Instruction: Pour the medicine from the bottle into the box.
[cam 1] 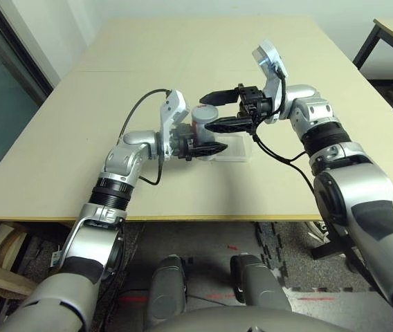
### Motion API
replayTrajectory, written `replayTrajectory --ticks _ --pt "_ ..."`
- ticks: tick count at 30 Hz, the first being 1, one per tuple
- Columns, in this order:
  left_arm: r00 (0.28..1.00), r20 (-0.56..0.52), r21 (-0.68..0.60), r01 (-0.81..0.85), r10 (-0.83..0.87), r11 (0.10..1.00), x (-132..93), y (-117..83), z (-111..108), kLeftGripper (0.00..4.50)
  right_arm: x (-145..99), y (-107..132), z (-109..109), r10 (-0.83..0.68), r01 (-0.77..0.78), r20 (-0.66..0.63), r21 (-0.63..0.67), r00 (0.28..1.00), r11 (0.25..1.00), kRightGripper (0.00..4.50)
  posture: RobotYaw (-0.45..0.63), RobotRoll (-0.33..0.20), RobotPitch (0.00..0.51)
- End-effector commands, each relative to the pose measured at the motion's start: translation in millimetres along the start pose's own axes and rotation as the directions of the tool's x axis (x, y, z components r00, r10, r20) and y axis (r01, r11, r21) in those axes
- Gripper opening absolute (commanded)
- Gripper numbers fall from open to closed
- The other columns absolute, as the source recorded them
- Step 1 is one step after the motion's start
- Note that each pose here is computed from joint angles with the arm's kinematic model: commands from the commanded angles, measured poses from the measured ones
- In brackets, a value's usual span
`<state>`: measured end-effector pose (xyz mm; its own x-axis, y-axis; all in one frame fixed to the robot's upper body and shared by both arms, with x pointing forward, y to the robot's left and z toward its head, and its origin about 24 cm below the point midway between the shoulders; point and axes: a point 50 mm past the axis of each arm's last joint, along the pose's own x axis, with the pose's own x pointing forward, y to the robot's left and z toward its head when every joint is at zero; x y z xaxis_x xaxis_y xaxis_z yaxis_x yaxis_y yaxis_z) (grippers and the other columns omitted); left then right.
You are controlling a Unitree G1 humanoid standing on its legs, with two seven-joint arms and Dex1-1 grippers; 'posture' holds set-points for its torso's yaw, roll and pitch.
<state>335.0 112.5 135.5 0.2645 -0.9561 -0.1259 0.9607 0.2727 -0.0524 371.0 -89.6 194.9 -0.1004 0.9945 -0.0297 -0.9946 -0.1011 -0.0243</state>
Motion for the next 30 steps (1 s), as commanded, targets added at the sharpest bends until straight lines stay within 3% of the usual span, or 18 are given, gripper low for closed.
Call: replayTrajectory --ticks 1,19,30 --pt "1.000 0.002 0.008 0.024 -0.024 1.000 3.2 -3.2 2.0 2.80 2.1 -2.4 3.7 -0.016 0.016 -0.006 -0.016 1.000 1.000 4.50 -0.12 0.000 0.060" --pt "1.000 0.002 0.008 0.025 -0.025 1.000 3.3 -4.4 1.9 2.80 16.5 -5.6 3.9 -0.027 0.027 0.008 -0.010 1.000 1.000 4.50 -0.10 0.000 0.061" --pt "0.999 0.005 0.006 0.035 -0.035 0.999 1.6 -6.1 2.1 2.80 -1.9 -9.2 0.2 -0.114 0.114 -0.002 0.021 0.993 0.993 4.50 -0.10 0.000 0.052"
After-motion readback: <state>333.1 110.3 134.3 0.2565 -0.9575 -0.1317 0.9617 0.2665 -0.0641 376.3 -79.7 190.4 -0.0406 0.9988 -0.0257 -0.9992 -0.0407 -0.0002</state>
